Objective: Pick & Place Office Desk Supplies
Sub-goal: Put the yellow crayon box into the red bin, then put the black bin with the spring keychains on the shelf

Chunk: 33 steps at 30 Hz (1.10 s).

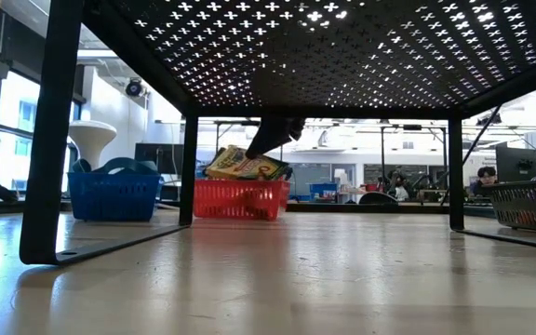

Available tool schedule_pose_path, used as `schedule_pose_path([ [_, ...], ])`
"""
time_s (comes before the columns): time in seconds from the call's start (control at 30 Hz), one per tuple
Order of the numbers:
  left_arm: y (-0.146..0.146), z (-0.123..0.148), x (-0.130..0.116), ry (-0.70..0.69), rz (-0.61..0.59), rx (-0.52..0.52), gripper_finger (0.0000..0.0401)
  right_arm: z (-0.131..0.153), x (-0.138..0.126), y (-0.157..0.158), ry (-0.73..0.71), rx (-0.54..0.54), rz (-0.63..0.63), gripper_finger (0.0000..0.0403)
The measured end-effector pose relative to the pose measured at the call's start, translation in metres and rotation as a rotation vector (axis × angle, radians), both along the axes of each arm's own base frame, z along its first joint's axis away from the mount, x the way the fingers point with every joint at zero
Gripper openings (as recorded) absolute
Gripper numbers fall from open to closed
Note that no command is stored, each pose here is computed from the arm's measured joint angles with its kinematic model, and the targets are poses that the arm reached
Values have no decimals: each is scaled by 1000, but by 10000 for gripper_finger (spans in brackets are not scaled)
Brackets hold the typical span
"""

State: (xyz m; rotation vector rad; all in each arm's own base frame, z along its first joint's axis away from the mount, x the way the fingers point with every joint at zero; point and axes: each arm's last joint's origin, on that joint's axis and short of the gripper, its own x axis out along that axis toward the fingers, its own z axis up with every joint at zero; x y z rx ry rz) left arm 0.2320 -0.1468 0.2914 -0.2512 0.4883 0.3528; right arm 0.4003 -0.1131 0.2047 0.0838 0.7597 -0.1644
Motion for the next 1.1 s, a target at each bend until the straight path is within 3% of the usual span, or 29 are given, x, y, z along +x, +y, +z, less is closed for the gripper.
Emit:
schedule_pose_path([
  [0.6, 0, 0, 0, 1, 0, 0, 172, -2, 1, 10, 38, -45, 31, 40],
  [0.93, 0, 0, 0, 3, 0, 2, 172, 0, 6, 25, 40, -156, 20, 133],
  [1.1, 0, 0, 0, 3, 0, 2, 172, 18, 3, 37, 13, -244, -39, 191],
])
